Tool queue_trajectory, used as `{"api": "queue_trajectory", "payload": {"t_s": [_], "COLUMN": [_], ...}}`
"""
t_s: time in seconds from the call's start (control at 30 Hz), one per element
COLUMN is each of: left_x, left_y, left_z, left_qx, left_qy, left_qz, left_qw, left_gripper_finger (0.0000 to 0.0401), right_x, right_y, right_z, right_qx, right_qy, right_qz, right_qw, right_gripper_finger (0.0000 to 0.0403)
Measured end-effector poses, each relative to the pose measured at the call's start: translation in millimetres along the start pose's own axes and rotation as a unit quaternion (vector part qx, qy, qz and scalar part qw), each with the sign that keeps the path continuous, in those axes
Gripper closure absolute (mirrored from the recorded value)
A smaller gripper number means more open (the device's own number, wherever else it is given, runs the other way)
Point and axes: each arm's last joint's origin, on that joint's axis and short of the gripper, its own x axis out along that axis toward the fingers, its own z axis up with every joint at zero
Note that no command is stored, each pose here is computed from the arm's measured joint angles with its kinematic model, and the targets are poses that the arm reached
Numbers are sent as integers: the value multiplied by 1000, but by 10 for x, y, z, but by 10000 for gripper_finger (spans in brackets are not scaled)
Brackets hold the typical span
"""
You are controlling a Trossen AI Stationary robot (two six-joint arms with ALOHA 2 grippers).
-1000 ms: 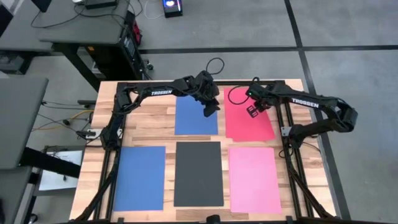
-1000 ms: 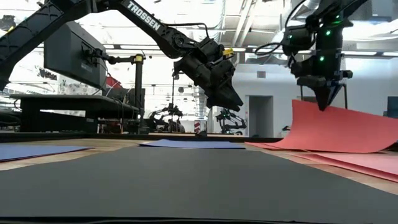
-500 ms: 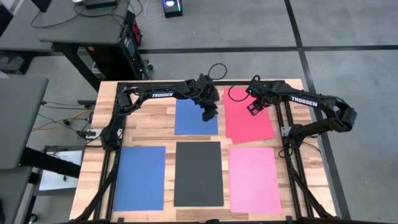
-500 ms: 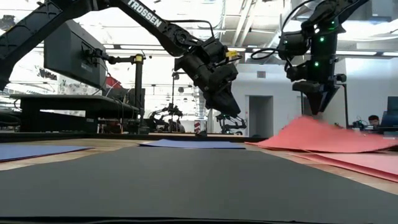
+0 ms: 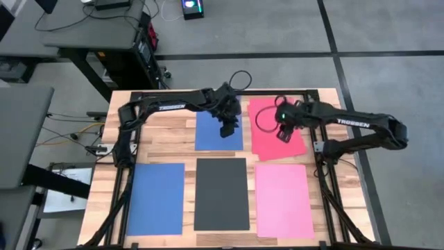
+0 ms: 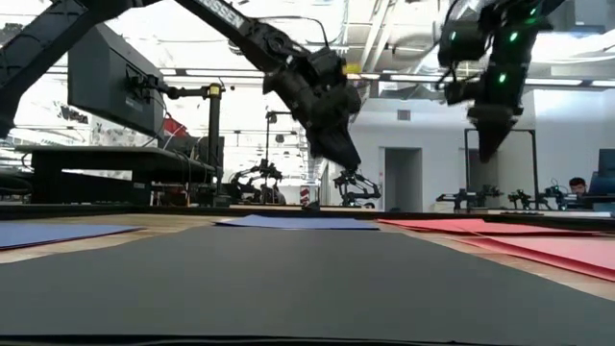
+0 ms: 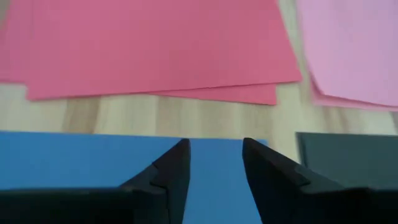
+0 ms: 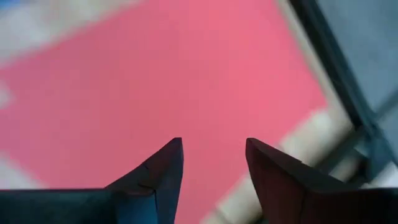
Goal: Organize paper
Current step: Stack the red paper on top of the red paper
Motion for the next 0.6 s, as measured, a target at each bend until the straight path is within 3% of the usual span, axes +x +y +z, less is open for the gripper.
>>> {"api": "queue_trajectory", "payload": {"t_s": [0.13,0.27,0.4,0.53,0.6], "left_x": [-255,-532,-722,-869,-928], "left_y": [-238,-471,-603,-668,-707], "left_z": [37,-74,-399,-734,-844], "left_qx": [36,67,68,72,72], "left_qy": [-11,-64,-131,-187,-207], "left_qz": [52,69,76,85,87], "left_qw": [998,993,986,976,972], "left_gripper_finger": [328,392,399,399,400], "right_x": [-121,-25,-44,-127,-136], "right_y": [328,704,1040,1295,1381], "right_z": [-64,-263,-396,-439,-449], "right_qx": [-38,-129,-211,-244,-251], "right_qy": [-50,-58,-63,-108,-121], "right_qz": [62,98,122,154,164], "right_qw": [996,985,968,951,946], "right_gripper_finger": [253,276,319,385,396]}}
